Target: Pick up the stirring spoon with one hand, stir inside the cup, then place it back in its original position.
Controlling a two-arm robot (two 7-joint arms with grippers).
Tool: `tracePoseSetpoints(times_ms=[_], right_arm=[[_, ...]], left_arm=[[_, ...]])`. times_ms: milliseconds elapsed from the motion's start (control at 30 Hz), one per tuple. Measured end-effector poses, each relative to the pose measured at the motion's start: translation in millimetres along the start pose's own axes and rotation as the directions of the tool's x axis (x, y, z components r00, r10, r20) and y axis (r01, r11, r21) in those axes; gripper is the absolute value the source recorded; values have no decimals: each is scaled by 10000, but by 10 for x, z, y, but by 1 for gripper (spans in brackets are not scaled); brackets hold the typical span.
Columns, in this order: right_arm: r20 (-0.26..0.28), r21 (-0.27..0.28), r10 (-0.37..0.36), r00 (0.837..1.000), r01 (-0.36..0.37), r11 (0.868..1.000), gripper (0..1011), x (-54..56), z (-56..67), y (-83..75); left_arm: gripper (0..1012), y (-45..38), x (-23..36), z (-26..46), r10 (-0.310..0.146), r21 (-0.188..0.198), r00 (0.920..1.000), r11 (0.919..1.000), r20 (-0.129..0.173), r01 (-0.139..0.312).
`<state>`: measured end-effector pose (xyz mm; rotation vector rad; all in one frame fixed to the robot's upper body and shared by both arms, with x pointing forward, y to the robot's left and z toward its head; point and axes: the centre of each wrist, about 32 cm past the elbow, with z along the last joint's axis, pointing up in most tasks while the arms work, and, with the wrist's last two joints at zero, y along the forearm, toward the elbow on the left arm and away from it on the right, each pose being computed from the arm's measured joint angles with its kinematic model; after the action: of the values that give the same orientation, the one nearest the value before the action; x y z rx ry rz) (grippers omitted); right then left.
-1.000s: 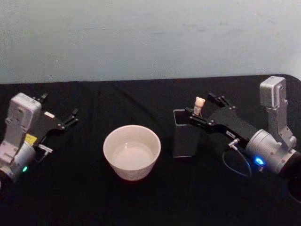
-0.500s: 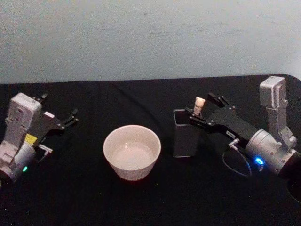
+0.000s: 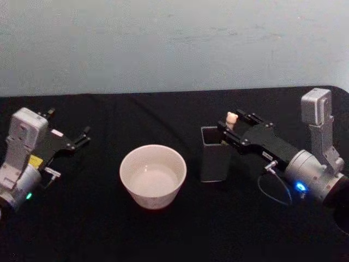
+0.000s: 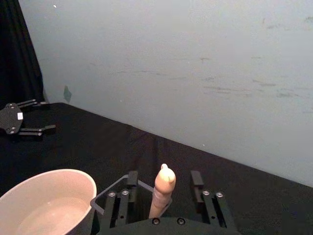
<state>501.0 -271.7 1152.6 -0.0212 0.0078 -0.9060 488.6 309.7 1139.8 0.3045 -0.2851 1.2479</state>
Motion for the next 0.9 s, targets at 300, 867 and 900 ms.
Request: tracePoseSetpoints(times_ms=[300,867,900], right_arm=[[1,5,0,10000,0,10000,400,0,0,0],[-4,8,0,10000,0,10000,215,0,-1,0],[-4,9,0,10000,0,10000,215,0,0,0]], left_arm=[[1001,0,0,0,0,1,10000,10000,0,0],[1001,0,0,0,0,1,10000,10000,0,0],[1001,0,0,0,0,1,10000,10000,-1,0]])
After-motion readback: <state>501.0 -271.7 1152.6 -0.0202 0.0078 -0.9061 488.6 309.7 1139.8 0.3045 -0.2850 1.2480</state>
